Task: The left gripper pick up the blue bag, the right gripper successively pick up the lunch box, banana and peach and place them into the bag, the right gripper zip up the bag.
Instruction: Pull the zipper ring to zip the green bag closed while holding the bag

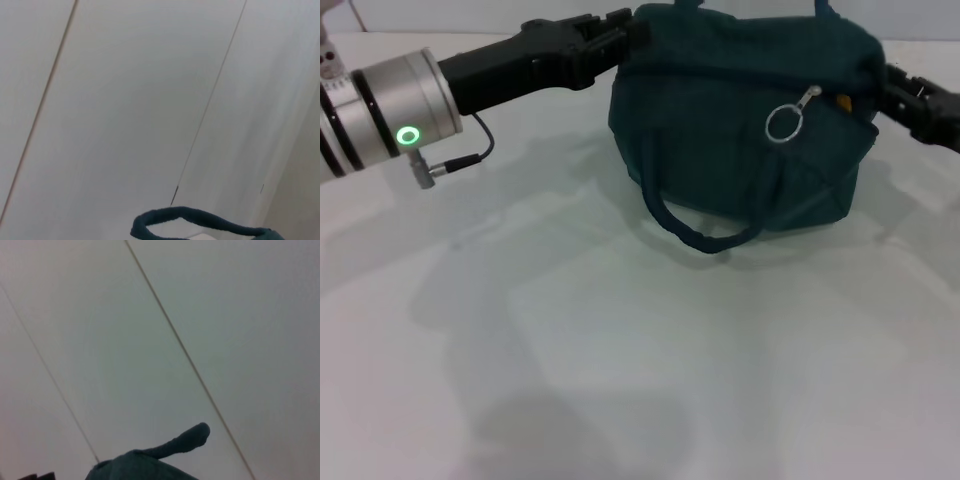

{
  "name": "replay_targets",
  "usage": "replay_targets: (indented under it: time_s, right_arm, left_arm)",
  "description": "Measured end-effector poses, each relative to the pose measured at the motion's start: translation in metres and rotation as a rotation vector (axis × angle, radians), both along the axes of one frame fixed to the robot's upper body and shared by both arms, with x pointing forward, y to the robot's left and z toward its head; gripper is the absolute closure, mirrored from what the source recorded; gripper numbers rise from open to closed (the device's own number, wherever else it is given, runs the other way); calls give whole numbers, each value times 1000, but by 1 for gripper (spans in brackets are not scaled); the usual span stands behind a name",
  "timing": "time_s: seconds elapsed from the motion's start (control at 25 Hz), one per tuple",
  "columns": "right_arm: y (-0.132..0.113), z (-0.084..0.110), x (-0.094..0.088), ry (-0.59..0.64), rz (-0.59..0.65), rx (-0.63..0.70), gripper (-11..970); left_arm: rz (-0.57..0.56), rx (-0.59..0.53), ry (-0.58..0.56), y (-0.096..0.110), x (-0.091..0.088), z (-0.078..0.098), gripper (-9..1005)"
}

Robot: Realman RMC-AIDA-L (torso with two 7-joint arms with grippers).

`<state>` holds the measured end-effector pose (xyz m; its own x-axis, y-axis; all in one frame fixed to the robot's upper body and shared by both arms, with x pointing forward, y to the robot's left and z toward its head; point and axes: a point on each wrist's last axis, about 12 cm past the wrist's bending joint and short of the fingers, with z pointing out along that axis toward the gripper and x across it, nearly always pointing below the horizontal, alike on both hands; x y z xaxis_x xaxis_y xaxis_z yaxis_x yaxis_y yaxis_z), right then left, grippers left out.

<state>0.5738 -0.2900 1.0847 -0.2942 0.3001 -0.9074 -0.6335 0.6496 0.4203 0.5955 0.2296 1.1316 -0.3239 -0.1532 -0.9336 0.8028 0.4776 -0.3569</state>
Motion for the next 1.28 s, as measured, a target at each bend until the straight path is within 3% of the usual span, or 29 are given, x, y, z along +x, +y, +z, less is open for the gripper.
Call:
replay_targets:
  time_s: [0.24,0.44,0.72,0.96,1.24,1.28]
  right_arm:
    - [-9,12,1,19,108,-30,423]
    - [-20,21,-3,-16,112,6,340]
    - [-32,26,-12,-43,111,55,351]
    - [-49,19,-21,-73,-60,121,353]
    - [-29,-4,-14,-32,-173,60,355]
    - [-27,-6,-13,-29,-179,48,355]
  left_arm:
    - [0,-8,3,-1,0,0,714]
    - [11,-18,10,0,0,-2,712]
    - [39,-33,34,1,-1,-10,711]
    - [91,-32,17,-2,0,-22,710]
    - [254,74,-11,-9,22,-36,707]
    - [268,93,-13,-10,27,-35,669]
